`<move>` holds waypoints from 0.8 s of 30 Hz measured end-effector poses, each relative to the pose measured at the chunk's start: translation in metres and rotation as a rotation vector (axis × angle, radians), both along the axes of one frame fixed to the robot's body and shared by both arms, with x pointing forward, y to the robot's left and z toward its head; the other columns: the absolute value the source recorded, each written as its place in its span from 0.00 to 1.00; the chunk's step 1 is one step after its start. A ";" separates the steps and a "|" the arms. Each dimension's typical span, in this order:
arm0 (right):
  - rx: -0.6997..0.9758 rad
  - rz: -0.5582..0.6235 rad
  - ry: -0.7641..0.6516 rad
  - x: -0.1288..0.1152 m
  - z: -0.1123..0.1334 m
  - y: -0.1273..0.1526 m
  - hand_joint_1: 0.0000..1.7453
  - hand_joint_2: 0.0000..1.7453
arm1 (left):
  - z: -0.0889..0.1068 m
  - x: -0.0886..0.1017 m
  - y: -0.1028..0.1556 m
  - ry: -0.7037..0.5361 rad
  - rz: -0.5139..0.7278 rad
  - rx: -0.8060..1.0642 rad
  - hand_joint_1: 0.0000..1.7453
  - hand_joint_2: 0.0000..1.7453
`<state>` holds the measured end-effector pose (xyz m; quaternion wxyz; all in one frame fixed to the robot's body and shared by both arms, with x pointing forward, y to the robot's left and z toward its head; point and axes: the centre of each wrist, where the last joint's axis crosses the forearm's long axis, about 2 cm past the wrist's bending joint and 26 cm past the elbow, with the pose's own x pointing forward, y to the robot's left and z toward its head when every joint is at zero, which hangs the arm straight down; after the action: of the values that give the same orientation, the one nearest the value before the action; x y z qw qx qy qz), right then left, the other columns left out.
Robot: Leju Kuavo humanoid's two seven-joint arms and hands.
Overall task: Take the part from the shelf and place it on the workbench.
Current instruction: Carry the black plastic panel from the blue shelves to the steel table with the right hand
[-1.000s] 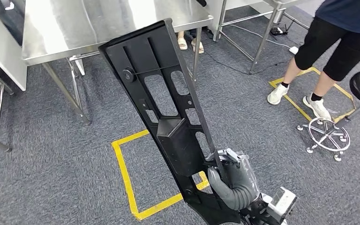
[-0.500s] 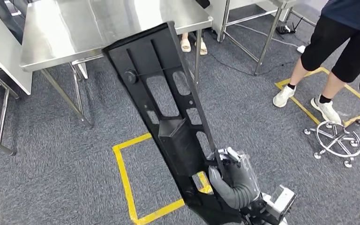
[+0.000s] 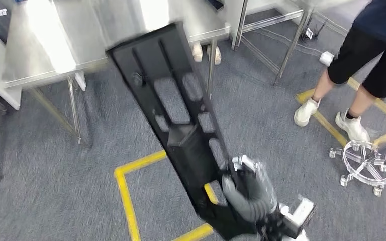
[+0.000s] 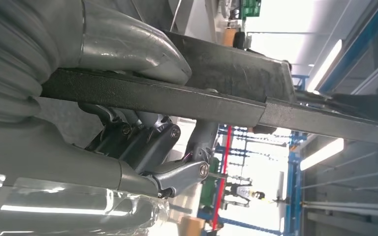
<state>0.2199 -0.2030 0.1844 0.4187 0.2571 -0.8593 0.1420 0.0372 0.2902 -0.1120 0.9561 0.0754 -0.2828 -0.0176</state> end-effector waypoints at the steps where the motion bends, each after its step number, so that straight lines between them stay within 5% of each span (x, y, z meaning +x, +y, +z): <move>1: -0.001 0.000 0.000 0.000 0.000 0.000 1.00 1.00 | 0.000 0.000 0.000 0.000 0.000 0.001 0.00 1.00; 24: -0.031 -0.029 0.005 0.000 -0.004 -0.001 1.00 1.00 | 0.000 0.000 -0.003 -0.001 0.008 0.033 0.00 1.00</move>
<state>0.2200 -0.2041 0.1806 0.4270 0.2384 -0.8595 0.1485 0.0372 0.2869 -0.1118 0.9546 0.0924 -0.2827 -0.0183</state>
